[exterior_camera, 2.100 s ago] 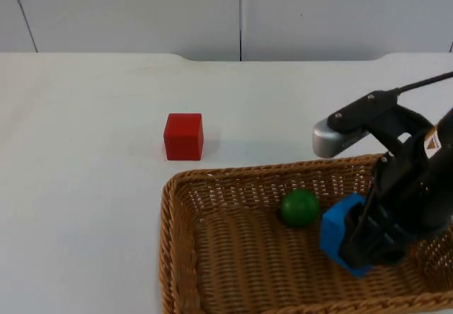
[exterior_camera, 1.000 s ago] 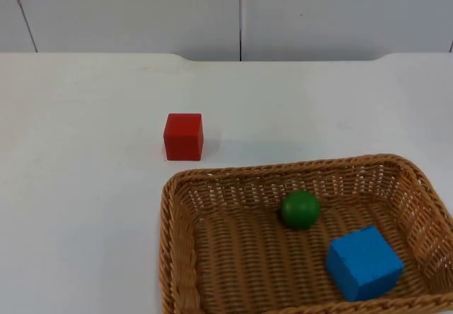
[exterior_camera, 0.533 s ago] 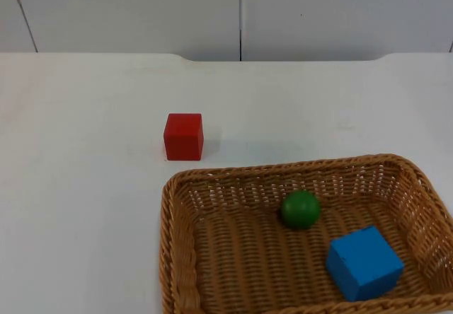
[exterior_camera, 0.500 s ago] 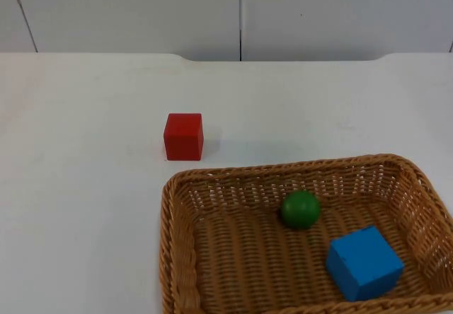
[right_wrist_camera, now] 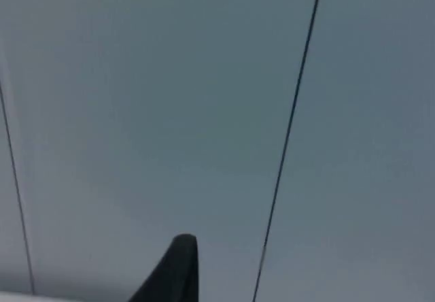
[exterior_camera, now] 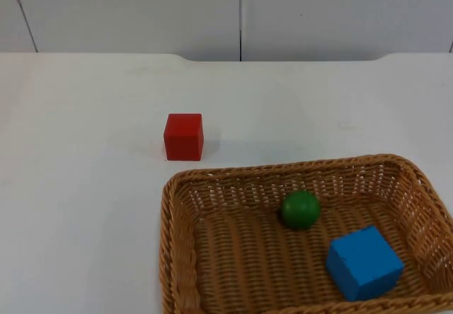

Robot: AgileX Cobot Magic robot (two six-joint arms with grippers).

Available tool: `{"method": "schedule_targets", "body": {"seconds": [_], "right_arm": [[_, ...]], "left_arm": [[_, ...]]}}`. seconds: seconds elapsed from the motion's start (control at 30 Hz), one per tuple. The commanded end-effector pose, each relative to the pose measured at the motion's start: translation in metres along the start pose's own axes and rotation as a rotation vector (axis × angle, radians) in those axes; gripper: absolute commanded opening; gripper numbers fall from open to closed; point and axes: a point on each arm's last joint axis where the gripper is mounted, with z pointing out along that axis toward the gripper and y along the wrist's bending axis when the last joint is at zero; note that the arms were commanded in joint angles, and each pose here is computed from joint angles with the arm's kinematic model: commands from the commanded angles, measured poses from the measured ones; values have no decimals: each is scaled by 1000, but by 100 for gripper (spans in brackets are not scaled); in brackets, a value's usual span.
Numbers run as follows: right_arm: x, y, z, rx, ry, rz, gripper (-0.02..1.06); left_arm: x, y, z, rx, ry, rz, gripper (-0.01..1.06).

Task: Place all geometric objects except the red cube into the basket.

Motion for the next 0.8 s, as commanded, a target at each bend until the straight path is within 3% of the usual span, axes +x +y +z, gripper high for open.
{"method": "schedule_targets", "body": {"seconds": [0.0, 0.2, 0.33, 0.5, 0.57, 0.63, 0.7, 0.77], "right_arm": [[-4, 3, -36, 37, -71, -54, 103], [17, 5, -81, 109, -57, -14, 103], [43, 16, -126, 15, -73, -36, 103], [63, 5, -182, 35, -67, -50, 103], [67, 4, -196, 30, -57, -45, 103], [66, 3, -212, 26, -86, -39, 103], [65, 3, -220, 30, -99, -49, 103], [63, 2, -238, 50, -143, -49, 103]], "left_arm": [[-8, 3, -31, 40, -58, -66, 104], [-1, 18, -103, 31, -117, -37, 104], [31, 39, -173, 11, -163, -28, 104], [61, 58, -241, -67, -230, -16, 104], [71, 57, -261, -77, -254, 4, 104], [82, 47, -280, -35, -286, -31, 104], [86, 44, -287, -49, -292, -23, 104], [96, 38, -304, -116, -349, -33, 104]]}}
